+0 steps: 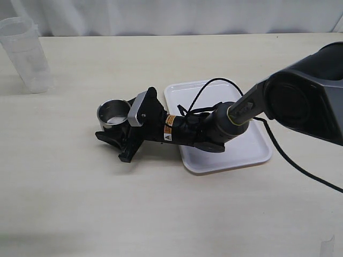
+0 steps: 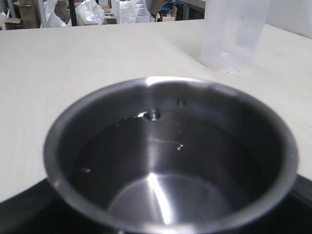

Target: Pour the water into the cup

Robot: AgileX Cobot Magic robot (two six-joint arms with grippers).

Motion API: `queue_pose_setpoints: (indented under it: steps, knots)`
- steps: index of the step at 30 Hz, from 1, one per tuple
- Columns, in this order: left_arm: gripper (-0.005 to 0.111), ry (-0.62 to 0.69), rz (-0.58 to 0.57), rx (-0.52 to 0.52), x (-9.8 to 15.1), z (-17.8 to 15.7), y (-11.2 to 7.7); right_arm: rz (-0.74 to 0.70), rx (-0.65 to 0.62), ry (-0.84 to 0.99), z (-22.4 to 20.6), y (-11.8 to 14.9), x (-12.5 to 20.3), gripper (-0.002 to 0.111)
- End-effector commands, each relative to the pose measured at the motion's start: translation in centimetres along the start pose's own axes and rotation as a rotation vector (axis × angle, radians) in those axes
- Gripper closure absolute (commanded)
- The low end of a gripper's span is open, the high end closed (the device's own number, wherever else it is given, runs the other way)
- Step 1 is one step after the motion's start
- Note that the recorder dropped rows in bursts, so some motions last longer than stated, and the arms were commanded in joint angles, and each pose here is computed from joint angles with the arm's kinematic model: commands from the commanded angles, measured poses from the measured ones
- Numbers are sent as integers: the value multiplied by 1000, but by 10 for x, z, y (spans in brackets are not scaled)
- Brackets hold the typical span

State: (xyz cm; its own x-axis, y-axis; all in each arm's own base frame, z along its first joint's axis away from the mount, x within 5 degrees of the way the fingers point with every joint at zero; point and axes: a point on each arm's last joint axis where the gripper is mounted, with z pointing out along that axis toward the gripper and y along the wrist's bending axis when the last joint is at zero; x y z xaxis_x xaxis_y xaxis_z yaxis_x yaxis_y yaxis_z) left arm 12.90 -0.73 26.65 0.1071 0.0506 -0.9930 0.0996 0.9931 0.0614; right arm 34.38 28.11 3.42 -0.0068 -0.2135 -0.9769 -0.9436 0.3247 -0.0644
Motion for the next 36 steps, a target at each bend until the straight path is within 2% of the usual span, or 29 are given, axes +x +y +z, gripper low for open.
queue_pose_setpoints:
  steps: [1, 9, 36]
  knots:
    - [8, -6, -39, -32, -5, -14, 1, -23, 1, 43, -1, -1, 4, 54]
    - [8, -25, -59, -71, -10, -31, 2, -23, 1, 43, -1, -1, 4, 54]
    - [8, -30, -58, -71, -11, -31, 2, -23, 1, 43, -1, -1, 4, 54]
